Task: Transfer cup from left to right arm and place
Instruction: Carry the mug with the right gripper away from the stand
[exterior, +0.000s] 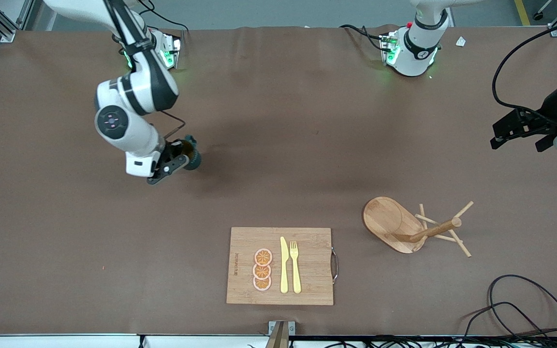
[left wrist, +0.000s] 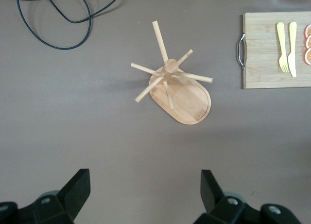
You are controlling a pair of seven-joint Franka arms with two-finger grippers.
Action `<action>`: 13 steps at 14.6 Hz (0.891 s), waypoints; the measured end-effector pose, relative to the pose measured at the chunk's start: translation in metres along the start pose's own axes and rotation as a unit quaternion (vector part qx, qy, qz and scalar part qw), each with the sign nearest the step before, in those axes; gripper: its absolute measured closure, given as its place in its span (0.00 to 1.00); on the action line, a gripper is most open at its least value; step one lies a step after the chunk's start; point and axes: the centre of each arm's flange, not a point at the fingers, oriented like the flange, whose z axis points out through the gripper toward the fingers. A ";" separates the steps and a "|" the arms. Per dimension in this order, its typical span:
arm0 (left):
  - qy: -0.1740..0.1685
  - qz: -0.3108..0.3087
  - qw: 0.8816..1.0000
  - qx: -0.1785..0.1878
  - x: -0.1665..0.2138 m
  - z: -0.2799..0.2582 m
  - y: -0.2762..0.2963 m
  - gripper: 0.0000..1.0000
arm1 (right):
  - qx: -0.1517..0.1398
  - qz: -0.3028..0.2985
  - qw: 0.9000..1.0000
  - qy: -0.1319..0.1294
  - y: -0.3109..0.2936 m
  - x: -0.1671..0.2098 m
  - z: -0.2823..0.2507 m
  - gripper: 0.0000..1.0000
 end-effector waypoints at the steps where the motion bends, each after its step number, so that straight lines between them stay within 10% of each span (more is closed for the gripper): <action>1: 0.000 0.000 1.000 0.000 0.000 0.000 0.000 0.00 | 0.001 -0.037 0.999 0.002 0.014 -0.007 -0.001 0.95; 6: 0.000 0.000 1.000 0.000 0.000 0.000 0.000 0.00 | -0.031 -0.225 0.974 0.013 0.079 -0.043 -0.008 0.95; 13: 0.000 0.000 1.000 0.000 0.000 0.000 0.000 0.00 | -0.050 -0.444 0.895 -0.004 0.133 -0.087 -0.008 0.95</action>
